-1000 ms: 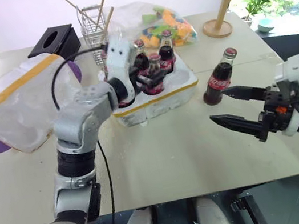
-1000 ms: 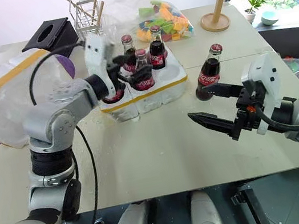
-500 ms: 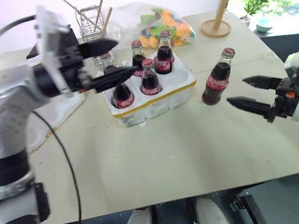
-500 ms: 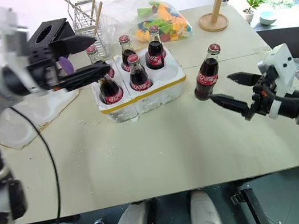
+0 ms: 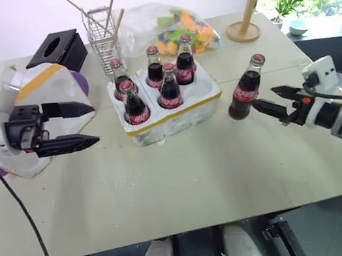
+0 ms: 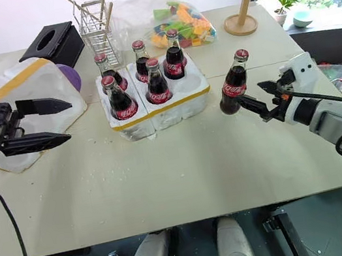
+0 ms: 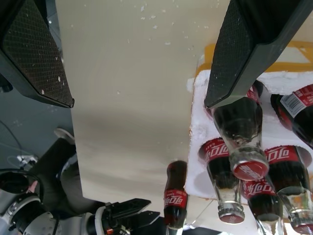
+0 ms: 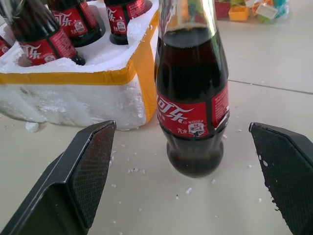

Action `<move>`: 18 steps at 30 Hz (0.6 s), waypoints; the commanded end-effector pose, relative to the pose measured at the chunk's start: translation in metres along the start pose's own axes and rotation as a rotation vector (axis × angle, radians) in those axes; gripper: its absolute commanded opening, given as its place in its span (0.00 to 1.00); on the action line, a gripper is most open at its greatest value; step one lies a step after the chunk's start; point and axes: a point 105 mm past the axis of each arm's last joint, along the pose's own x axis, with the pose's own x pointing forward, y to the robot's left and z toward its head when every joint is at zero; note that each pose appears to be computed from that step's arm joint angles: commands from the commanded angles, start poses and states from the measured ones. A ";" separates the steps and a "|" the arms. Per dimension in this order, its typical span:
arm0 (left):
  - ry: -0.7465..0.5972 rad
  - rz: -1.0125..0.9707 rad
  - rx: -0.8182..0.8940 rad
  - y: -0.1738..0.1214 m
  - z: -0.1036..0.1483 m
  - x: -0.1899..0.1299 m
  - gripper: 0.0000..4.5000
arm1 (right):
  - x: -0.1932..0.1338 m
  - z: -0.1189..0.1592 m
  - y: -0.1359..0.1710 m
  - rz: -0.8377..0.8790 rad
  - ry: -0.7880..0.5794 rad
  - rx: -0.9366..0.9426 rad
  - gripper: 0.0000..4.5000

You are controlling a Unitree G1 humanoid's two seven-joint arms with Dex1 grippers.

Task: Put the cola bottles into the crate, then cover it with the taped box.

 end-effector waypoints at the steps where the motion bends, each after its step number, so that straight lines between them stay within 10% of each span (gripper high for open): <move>1: 0.007 0.027 0.068 -0.002 0.005 0.000 0.99 | 0.009 0.011 0.000 0.006 -0.052 -0.020 1.00; 10: -0.021 0.030 0.066 -0.007 0.006 0.004 0.99 | 0.054 0.009 -0.010 0.015 -0.090 0.040 1.00; 15: -0.023 0.051 0.076 -0.008 0.006 0.005 1.00 | 0.057 0.014 -0.008 0.025 -0.115 0.015 0.63; 18: -0.029 0.068 0.077 -0.009 0.006 0.003 1.00 | 0.048 0.038 0.000 0.049 -0.188 -0.043 0.60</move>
